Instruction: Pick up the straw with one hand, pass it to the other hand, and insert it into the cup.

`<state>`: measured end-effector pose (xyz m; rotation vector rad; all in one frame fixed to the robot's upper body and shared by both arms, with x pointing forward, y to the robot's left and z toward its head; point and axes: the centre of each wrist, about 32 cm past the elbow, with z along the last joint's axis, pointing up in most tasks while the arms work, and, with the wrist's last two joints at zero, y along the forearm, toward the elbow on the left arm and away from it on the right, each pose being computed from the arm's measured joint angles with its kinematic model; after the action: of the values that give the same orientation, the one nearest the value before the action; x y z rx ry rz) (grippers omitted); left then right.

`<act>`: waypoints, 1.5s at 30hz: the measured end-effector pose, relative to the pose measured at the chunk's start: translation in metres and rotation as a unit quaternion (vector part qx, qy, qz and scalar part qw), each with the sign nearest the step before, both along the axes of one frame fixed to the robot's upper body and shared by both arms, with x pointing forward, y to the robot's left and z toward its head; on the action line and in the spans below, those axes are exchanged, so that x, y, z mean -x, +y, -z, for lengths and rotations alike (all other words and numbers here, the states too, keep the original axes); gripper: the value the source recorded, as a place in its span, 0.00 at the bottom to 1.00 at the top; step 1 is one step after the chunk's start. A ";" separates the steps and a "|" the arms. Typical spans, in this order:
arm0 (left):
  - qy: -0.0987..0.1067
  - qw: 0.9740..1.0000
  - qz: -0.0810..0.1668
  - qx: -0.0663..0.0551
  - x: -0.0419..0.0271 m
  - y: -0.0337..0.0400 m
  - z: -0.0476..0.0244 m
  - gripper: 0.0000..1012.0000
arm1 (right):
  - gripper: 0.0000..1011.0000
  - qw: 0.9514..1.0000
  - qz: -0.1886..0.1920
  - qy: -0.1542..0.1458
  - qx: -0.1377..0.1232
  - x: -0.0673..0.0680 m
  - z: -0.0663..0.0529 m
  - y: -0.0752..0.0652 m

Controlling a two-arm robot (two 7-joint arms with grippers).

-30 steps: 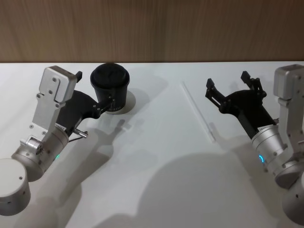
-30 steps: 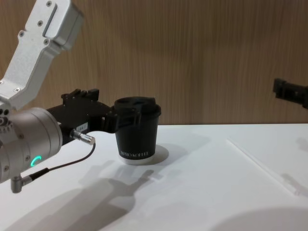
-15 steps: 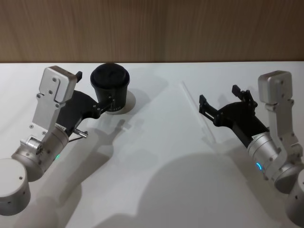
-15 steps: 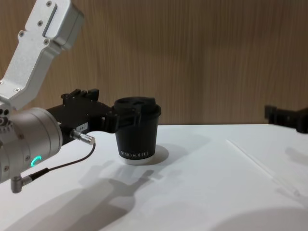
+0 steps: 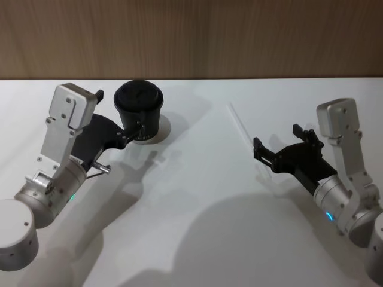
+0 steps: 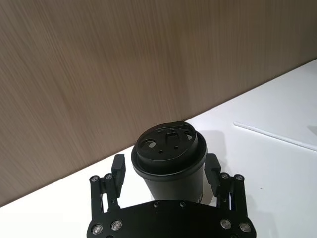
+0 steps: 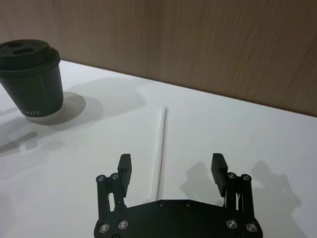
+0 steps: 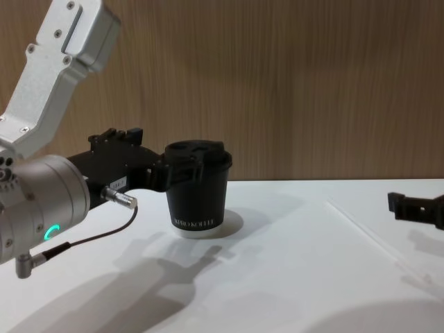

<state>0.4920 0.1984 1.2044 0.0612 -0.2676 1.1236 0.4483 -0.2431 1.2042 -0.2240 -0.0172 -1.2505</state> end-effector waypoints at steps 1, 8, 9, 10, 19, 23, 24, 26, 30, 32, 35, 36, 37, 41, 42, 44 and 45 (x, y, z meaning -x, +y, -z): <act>0.000 1.000 0.000 0.000 0.0000 0.0000 0.0000 0.99 | 0.99 1.000 0.001 0.005 0.001 0.000 0.000 -0.001; 0.000 1.000 0.000 0.000 0.0000 0.0000 0.0000 0.99 | 0.99 1.000 0.002 0.024 0.003 -0.003 0.002 -0.003; 0.000 1.000 0.000 0.000 0.0000 0.0000 0.0000 0.99 | 0.99 1.000 0.003 0.026 0.003 -0.003 0.002 -0.003; 0.000 1.000 0.000 0.000 0.0000 0.0000 0.0000 0.99 | 0.99 1.000 0.002 0.030 0.003 -0.004 0.002 -0.004; 0.000 1.000 0.000 0.000 0.0000 0.0000 0.0000 0.99 | 0.99 0.999 -0.001 0.048 0.001 -0.008 0.003 -0.005; 0.000 1.000 0.000 0.000 0.0000 0.0000 0.0000 0.99 | 0.99 0.998 -0.004 0.056 0.000 -0.010 0.004 -0.005; 0.000 1.000 0.000 0.000 0.0000 0.0000 0.0000 0.99 | 0.99 0.998 -0.004 0.056 0.000 -0.010 0.004 -0.005; 0.000 1.000 0.000 0.000 0.0000 0.0000 0.0000 0.99 | 0.99 0.998 -0.005 0.059 0.000 -0.011 0.005 -0.005; 0.000 1.000 0.000 0.000 0.0000 0.0000 0.0000 0.99 | 0.99 0.998 -0.007 0.065 0.001 -0.013 0.006 -0.004; 0.000 1.000 0.000 0.000 0.0000 0.0000 0.0000 0.99 | 0.99 0.998 -0.008 0.067 0.001 -0.014 0.007 -0.004; 0.000 1.000 0.000 0.000 0.0000 0.0000 0.0000 0.99 | 0.99 0.998 -0.010 0.069 0.002 -0.016 0.008 -0.004; 0.000 1.000 0.000 0.000 0.0000 0.0000 0.0000 0.99 | 0.99 0.997 -0.011 0.071 0.003 -0.016 0.008 -0.004; 0.000 1.000 0.000 0.000 0.0000 0.0000 0.0000 0.99 | 0.99 0.997 -0.011 0.071 0.003 -0.017 0.008 -0.004; 0.000 1.000 0.000 0.000 0.0000 0.0000 0.0000 0.99 | 0.99 0.997 -0.014 0.074 0.005 -0.019 0.009 -0.003; 0.000 1.000 0.000 0.000 0.0000 0.0000 0.0000 0.99 | 0.99 0.997 -0.014 0.075 0.005 -0.019 0.009 -0.003; 0.000 1.000 0.000 0.000 0.0000 0.0000 0.0000 0.99 | 0.99 0.997 -0.016 0.077 0.006 -0.020 0.010 -0.003; 0.000 1.000 0.000 0.000 0.0000 0.0000 0.0000 0.99 | 0.99 0.997 -0.016 0.078 0.007 -0.021 0.010 -0.003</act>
<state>0.4920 0.1984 1.2044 0.0612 -0.2676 1.1237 0.4692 -0.2457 1.1938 -0.3308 0.1043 -1.1980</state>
